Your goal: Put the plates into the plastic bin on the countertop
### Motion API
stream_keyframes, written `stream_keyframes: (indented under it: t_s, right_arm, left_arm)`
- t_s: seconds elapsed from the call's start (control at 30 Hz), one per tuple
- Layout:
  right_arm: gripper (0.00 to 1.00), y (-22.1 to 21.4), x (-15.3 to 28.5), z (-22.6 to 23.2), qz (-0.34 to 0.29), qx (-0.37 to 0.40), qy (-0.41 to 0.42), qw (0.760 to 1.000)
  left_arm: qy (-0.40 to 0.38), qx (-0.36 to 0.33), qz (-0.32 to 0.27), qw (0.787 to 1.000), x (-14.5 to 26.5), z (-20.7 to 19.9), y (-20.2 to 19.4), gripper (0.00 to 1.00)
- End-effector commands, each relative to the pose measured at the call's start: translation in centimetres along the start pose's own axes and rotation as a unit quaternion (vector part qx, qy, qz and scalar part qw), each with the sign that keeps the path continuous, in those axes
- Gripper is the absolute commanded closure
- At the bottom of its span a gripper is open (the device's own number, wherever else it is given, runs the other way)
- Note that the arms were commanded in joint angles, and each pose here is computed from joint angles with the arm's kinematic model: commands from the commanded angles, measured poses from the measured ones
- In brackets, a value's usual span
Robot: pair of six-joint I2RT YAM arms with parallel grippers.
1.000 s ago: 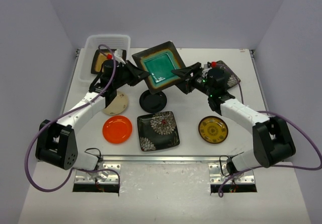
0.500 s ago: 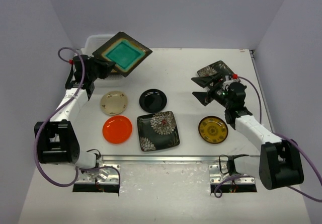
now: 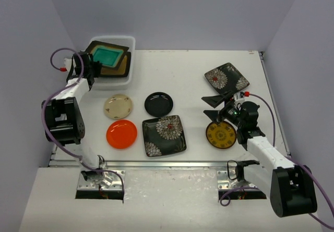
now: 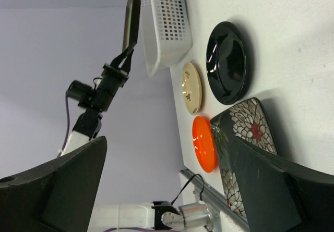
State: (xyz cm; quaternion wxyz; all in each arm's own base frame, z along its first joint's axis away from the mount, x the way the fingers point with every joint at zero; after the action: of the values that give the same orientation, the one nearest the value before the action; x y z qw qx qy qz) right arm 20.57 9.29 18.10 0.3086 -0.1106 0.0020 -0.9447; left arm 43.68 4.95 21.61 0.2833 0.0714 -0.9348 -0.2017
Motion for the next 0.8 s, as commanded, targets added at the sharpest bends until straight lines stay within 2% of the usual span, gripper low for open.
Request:
stream_keyframes:
  t_s: [0.0,0.1,0.4,0.5,0.63,0.7,0.73,0.77]
  right_arm:
    - [0.01,-0.2,0.4,0.7,0.015,0.034,0.028,0.999]
    - [0.01,-0.3,0.4,0.6,0.015,0.036,0.028,0.999]
    - [0.01,-0.2,0.4,0.3,0.007,0.036,0.025,0.999]
    - [0.01,-0.1,0.4,0.2,0.004,0.039,0.024,0.999]
    - [0.01,-0.1,0.4,0.1,0.005,0.037,0.023,0.999]
    - [0.01,-0.2,0.4,0.1,0.004,0.038,0.023,0.999]
    - [0.01,-0.2,0.4,0.1,0.004,0.038,0.023,0.999]
    - [0.01,-0.2,0.4,0.1,0.003,0.039,0.024,0.999]
  left_arm:
    - [-0.141,0.067,-0.066,0.986,-0.6,-7.0,3.0,1.0]
    - [-0.124,0.097,-0.046,0.987,-2.5,-5.8,2.0,1.0]
    - [-0.106,0.118,-0.009,0.987,-6.2,-4.1,0.2,0.98]
    - [-0.097,0.124,-0.001,0.988,-7.0,-3.8,-0.3,0.71]
    - [-0.09,0.115,0.002,0.989,-7.4,-4.3,-0.5,0.48]
    - [-0.078,0.112,0.008,0.991,-7.6,-4.4,-0.5,0.33]
    - [-0.07,0.107,0.013,0.992,-7.5,-4.4,-0.6,0.32]
    - [-0.066,0.105,0.016,0.992,-7.3,-4.4,-0.7,0.16]
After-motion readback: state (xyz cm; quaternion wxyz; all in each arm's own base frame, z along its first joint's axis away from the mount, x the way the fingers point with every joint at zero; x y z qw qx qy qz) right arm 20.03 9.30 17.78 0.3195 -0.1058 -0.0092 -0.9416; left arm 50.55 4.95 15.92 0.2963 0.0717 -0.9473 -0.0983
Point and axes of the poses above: each gripper's point midway between its finger pads, its own x axis back along the fingers, its own z axis along the line the jaws close on, y = z × x, the point moved 10 cm from there along x, back along the fingers, and after that the axes turned 10 degrees about -x, right-handed, at the moved point
